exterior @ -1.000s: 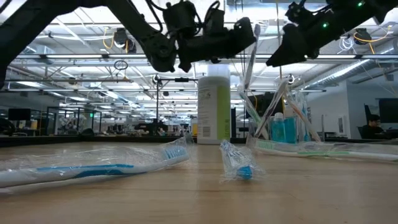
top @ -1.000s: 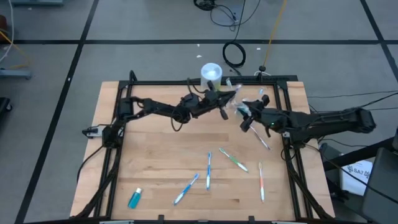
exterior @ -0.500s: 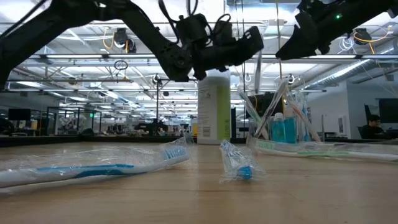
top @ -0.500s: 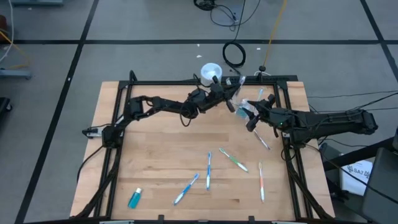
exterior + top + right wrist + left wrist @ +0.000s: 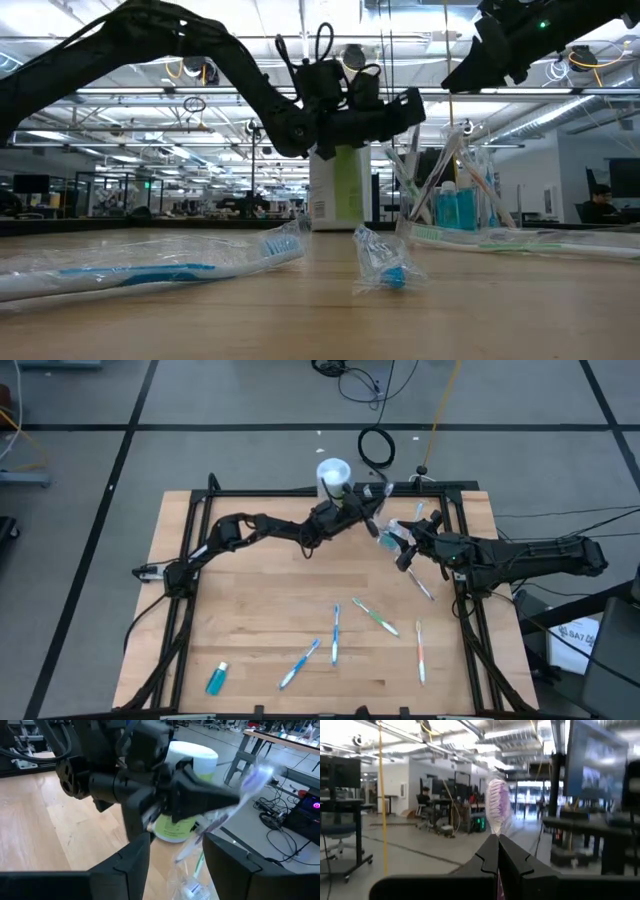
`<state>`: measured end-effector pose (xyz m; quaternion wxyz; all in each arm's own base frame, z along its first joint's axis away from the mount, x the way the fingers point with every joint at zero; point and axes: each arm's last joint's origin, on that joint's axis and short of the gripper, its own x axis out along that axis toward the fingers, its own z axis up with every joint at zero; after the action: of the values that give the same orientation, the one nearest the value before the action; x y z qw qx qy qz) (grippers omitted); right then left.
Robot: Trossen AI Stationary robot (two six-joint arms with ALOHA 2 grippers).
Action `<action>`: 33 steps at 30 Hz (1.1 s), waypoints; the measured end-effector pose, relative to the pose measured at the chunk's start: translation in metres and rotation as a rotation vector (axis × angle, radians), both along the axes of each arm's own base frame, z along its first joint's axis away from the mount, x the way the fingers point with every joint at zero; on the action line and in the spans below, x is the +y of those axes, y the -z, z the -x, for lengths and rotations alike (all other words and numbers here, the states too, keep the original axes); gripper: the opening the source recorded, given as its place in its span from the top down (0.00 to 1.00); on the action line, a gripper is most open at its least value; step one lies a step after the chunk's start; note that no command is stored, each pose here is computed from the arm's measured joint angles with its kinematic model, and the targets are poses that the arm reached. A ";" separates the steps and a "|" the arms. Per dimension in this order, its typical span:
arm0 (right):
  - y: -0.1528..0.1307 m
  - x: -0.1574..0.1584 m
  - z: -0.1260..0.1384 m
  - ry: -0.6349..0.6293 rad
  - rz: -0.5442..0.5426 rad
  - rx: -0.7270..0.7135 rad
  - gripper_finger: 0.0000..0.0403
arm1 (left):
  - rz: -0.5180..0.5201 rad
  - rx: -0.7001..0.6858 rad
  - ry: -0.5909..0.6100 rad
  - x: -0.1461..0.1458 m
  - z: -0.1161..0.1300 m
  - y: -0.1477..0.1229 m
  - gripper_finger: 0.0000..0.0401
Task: Pick & Place toothbrushing station
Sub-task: Put the left purple toothbrush into the transparent organizer
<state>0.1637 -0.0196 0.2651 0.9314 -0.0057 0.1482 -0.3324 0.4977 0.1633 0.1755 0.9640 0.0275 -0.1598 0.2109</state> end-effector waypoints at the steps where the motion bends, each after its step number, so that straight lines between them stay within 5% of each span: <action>1: 0.000 0.000 0.000 0.000 0.000 0.000 0.56 | -0.009 0.021 -0.002 -0.001 -0.001 0.001 1.00; 15: 0.000 0.000 0.000 0.018 0.007 -0.001 0.56 | -0.150 -0.016 0.110 -0.029 -0.006 -0.006 1.00; 21: 0.024 -0.005 0.003 0.041 0.038 0.097 0.56 | -0.170 -0.029 0.198 -0.040 -0.008 -0.014 1.00; 33: 0.032 -0.012 0.000 0.042 0.208 -0.099 0.54 | -0.186 -0.052 0.277 -0.045 -0.005 -0.036 1.00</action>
<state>0.1637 -0.0313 0.2331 0.9247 -0.0830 0.0669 -0.3655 0.5023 0.1182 0.2111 0.9726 0.0890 -0.2060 0.0610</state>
